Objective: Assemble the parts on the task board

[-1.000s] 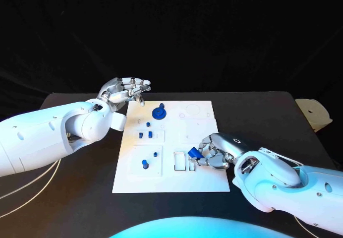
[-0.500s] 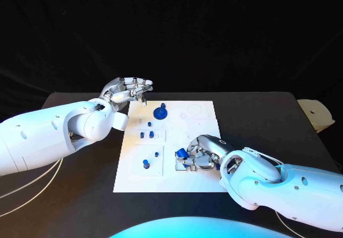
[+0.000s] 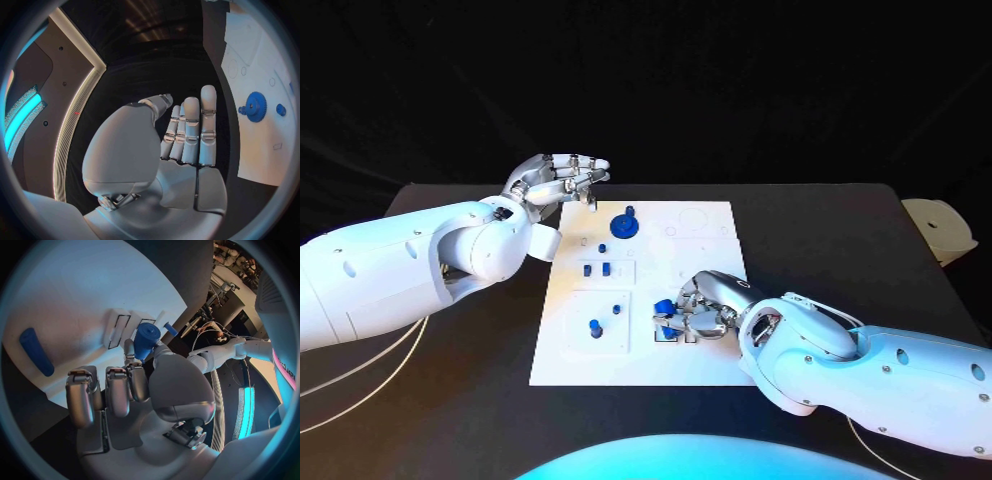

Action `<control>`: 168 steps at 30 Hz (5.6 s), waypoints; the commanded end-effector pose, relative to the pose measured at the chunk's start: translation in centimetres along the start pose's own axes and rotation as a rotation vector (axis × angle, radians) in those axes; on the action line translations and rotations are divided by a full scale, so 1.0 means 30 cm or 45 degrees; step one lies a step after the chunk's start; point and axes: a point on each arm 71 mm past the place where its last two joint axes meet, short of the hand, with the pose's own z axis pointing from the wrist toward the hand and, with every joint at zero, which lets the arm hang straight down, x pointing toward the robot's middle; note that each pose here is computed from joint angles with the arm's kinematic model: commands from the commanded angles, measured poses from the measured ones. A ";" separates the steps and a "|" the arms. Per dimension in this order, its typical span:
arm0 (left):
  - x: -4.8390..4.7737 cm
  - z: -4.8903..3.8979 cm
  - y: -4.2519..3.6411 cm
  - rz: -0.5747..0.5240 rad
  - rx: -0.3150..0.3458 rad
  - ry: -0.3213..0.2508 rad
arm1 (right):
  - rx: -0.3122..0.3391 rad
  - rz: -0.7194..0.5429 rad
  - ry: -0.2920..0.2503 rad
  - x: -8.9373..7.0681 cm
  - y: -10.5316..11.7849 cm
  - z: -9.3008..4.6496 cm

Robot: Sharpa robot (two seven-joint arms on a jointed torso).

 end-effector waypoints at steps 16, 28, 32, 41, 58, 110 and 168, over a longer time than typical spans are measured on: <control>0.005 -0.001 -0.003 -0.013 0.004 0.020 | 0.008 -0.082 0.020 0.010 -0.007 -0.003; 0.004 -0.001 -0.003 -0.012 0.003 0.019 | -0.048 -0.042 -0.092 -0.030 -0.015 -0.042; 0.003 0.000 -0.002 -0.012 0.003 0.018 | -0.042 -0.032 -0.154 -0.094 -0.062 -0.077; 0.005 0.002 -0.002 -0.013 0.004 0.020 | 0.064 -0.101 -0.182 -0.186 -0.200 -0.148; 0.009 0.004 -0.001 -0.015 0.005 0.024 | 0.183 -0.217 -0.106 -0.124 -0.301 -0.192; 0.002 -0.002 -0.002 -0.012 0.000 0.015 | 0.140 -0.083 -0.082 -0.062 -0.192 -0.146; 0.006 -0.002 -0.002 -0.015 0.000 0.023 | 0.132 0.088 0.040 0.018 -0.108 -0.041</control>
